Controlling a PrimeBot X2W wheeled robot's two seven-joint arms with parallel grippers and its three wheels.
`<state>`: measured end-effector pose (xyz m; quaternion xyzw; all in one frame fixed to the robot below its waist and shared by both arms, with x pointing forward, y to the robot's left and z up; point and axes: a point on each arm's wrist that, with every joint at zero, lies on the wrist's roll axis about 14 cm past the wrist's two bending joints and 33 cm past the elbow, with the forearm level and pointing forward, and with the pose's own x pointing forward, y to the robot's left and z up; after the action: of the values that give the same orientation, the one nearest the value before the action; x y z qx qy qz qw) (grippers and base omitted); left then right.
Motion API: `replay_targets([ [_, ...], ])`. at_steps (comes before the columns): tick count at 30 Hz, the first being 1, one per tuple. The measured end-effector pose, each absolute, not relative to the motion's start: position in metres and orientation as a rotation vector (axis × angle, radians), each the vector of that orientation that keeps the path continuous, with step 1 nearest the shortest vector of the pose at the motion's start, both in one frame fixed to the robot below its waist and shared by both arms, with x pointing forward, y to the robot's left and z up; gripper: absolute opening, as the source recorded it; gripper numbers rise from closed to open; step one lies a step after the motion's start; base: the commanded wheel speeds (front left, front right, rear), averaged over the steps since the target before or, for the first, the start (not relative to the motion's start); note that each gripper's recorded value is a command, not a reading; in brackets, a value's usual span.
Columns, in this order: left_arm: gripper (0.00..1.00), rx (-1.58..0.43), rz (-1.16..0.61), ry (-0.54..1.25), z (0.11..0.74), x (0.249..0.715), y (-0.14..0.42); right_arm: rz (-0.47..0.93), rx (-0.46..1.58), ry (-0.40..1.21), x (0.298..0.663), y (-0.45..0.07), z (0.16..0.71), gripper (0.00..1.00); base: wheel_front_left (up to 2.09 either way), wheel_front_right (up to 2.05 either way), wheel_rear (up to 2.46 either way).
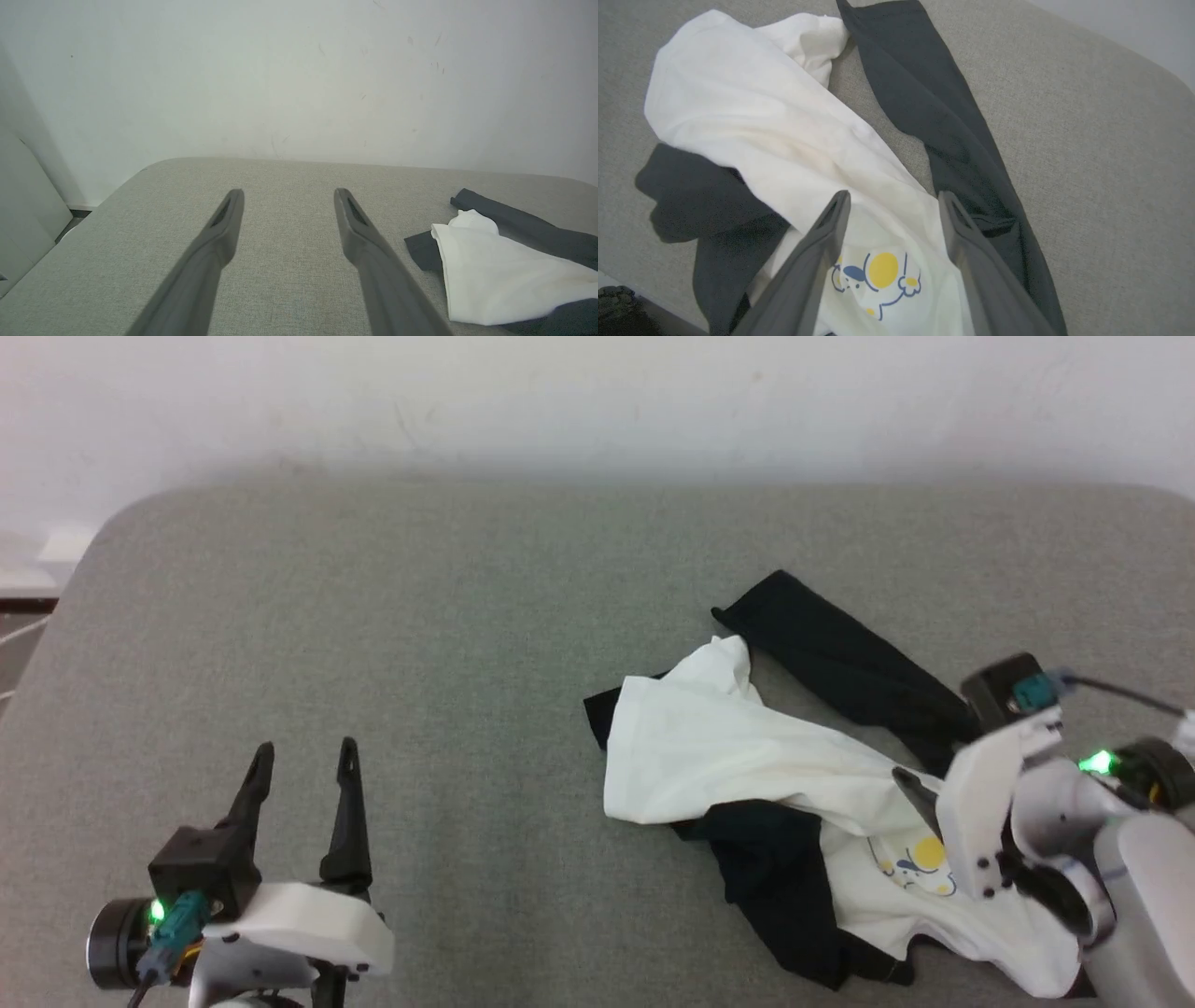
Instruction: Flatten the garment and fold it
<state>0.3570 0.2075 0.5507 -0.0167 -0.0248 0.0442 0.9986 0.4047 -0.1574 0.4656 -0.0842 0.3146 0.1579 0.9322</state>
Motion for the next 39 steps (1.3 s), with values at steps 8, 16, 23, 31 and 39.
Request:
replay_targets([
  [8,1.0,-0.045,0.094,-0.058,0.546,0.375,0.208,0.418,-0.289,0.808,0.442,-0.14,0.438,1.0,0.0,0.0,0.0],
  [16,1.0,-0.045,0.11,-0.014,0.525,0.387,0.213,0.469,-0.383,1.083,0.438,-0.137,0.373,0.41,0.0,0.0,0.0],
  [23,1.0,-0.042,0.124,0.018,0.512,0.388,0.217,0.51,-0.341,1.029,0.456,-0.118,0.377,0.0,0.0,0.0,0.0],
  [31,1.0,-0.053,0.104,-0.002,0.519,0.387,0.21,0.352,-0.154,0.724,0.509,-0.144,0.426,0.0,0.0,0.0,0.0],
  [39,1.0,-0.055,0.1,-0.021,0.526,0.384,0.208,0.089,-0.05,0.681,0.505,-0.223,0.416,0.0,0.0,0.0,0.0],
])
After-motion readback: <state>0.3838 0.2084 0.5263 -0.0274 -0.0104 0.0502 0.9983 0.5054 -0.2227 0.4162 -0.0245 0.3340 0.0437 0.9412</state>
